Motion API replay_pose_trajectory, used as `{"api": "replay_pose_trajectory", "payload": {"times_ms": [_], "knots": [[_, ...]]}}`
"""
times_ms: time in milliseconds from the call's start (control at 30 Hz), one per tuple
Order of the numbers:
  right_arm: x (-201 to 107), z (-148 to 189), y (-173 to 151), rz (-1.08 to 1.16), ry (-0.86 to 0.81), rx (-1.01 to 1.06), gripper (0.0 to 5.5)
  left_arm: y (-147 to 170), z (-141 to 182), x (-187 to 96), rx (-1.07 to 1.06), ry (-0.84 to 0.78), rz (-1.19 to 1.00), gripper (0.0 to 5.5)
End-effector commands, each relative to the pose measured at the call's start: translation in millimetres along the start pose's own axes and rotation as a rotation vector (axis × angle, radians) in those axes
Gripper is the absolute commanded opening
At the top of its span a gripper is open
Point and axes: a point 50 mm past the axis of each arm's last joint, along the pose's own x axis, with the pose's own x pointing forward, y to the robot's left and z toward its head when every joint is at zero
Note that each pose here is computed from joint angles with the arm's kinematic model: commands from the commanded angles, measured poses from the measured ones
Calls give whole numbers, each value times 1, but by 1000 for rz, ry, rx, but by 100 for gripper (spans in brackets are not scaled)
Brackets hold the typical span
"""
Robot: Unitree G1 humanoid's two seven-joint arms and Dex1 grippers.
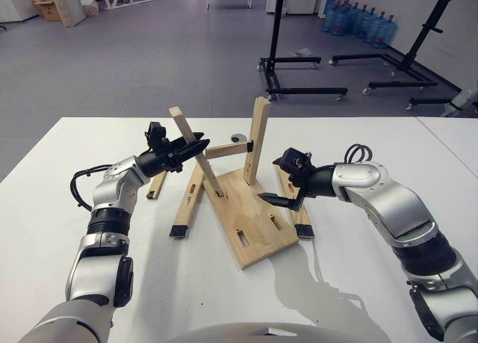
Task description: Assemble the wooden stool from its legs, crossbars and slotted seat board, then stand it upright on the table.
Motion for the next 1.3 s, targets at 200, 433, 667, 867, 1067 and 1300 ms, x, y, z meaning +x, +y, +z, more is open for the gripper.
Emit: {"api": "replay_pose_trajectory", "payload": {"times_ms": [200, 433, 667, 867, 1067, 1300], "knots": [[0, 4, 0, 0, -1, -6, 519, -4, -15, 0, 18, 122, -29, 202], [-2, 15, 1, 9, -43, -34, 519, -7, -25, 4, -10, 109, -30, 202], [-24, 75, -9, -66, -279, -176, 519, -9, -26, 9, 2, 113, -42, 202], [-28, 111, -9, -180, -469, -274, 519, -6, -17, 8, 68, 134, -40, 202], [-5, 118, -12, -362, -483, -448, 519, -7, -14, 12, 118, 154, -48, 202], [13, 104, -17, -400, -403, -505, 519, -7, -9, 12, 110, 123, -41, 202]]}}
